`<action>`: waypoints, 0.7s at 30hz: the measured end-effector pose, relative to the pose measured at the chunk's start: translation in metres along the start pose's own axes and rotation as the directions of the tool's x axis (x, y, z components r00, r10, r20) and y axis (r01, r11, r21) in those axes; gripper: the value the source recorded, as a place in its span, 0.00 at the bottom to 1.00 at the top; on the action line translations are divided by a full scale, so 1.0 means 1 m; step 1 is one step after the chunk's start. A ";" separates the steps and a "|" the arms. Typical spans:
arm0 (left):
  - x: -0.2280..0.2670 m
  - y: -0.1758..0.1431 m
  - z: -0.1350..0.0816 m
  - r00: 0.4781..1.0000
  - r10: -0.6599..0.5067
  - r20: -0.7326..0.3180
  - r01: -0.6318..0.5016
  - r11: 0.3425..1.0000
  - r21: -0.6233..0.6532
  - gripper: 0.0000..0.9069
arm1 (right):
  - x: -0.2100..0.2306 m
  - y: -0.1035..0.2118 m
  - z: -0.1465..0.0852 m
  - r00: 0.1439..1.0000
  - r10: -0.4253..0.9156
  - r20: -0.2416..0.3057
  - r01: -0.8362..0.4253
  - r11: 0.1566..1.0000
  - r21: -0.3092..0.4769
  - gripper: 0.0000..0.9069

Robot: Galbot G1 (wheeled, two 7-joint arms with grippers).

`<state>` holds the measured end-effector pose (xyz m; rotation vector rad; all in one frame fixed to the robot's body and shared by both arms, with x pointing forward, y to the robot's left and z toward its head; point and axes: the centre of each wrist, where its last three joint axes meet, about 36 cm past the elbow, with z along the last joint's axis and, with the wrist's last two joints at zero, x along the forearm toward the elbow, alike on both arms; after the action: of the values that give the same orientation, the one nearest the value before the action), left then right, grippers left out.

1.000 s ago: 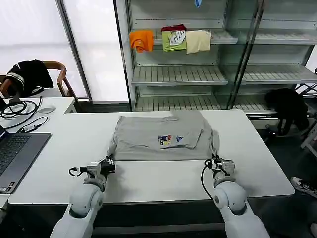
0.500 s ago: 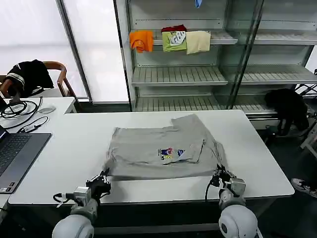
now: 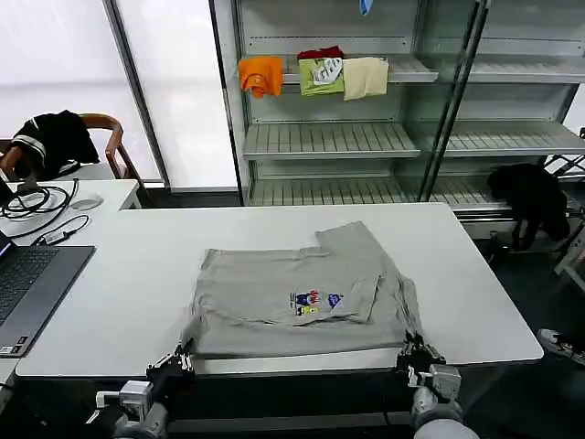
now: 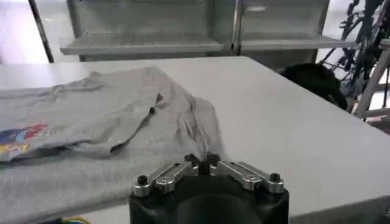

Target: Fold and organize the clothes.

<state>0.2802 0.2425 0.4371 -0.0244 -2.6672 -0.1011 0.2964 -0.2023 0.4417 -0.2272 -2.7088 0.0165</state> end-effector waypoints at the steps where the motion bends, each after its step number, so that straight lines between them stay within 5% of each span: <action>1: 0.002 -0.001 0.001 1.000 0.002 -0.003 -0.002 1.000 0.002 1.00 | 0.002 0.000 0.000 1.000 0.002 0.001 -0.002 1.000 0.000 1.00; 9: 0.016 -0.003 -0.007 1.000 0.001 0.006 -0.001 1.000 0.002 1.00 | 0.014 -0.004 -0.014 0.999 0.018 0.039 -0.017 1.000 -0.022 1.00; 21: 0.021 0.014 -0.059 0.985 -0.015 0.172 0.017 1.000 -0.009 1.00 | -0.021 -0.019 -0.065 0.984 0.047 0.173 -0.037 0.998 -0.059 1.00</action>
<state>0.2885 0.2520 0.4998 -0.0156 -2.8393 -0.1236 0.3385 -0.2256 0.4931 -0.3130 -2.8807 -0.0277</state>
